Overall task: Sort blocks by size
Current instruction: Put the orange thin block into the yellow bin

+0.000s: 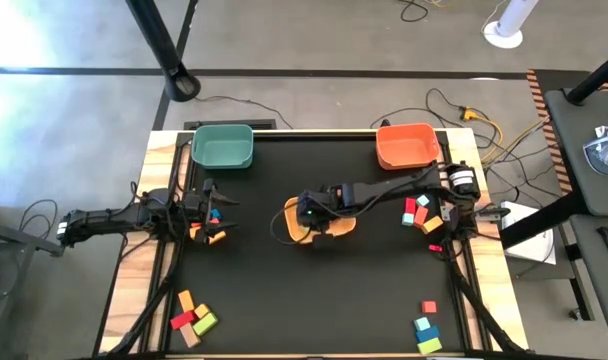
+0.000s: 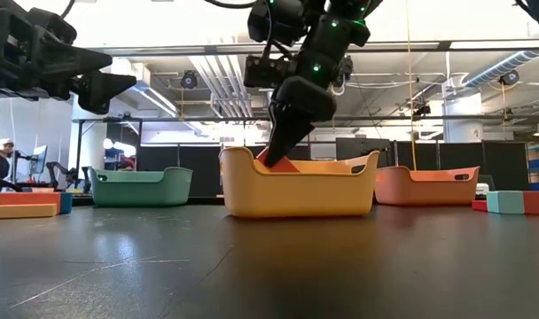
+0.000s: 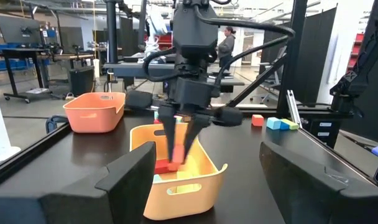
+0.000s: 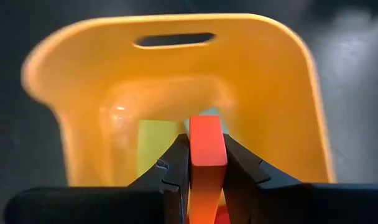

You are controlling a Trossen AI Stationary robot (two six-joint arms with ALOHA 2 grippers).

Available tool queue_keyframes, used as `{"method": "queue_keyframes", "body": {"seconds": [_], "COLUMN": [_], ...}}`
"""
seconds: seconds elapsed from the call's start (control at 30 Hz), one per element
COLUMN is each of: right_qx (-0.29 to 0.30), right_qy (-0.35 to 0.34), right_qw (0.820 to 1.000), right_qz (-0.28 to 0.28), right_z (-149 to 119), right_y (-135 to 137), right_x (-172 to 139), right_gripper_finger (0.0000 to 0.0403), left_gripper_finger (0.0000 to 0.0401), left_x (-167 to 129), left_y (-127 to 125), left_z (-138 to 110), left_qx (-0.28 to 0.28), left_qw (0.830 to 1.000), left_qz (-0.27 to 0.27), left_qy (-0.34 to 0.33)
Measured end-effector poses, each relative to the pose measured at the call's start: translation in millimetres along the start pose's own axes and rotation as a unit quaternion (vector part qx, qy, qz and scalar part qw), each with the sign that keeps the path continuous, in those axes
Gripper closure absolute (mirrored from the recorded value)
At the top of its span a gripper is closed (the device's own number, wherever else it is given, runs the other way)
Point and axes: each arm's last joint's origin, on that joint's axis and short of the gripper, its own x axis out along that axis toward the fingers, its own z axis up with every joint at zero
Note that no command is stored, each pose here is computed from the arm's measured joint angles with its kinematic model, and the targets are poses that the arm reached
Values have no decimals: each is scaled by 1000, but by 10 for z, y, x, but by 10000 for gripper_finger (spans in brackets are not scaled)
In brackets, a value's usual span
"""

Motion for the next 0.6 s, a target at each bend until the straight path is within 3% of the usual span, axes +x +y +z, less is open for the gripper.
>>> {"method": "queue_keyframes", "body": {"seconds": [0.2,0.6], "right_qx": [23,15], "right_qy": [0,52], "right_qw": [1000,998], "right_qz": [8,19], "right_z": [-21,-146], "right_y": [-97,-85], "right_x": [17,301], "right_gripper_finger": [344,344], "left_gripper_finger": [127,127], "left_x": [0,0], "left_y": [0,0], "left_z": [0,0], "left_qx": [0,0], "left_qw": [1000,1000], "left_qz": [0,0], "left_qy": [0,0]}}
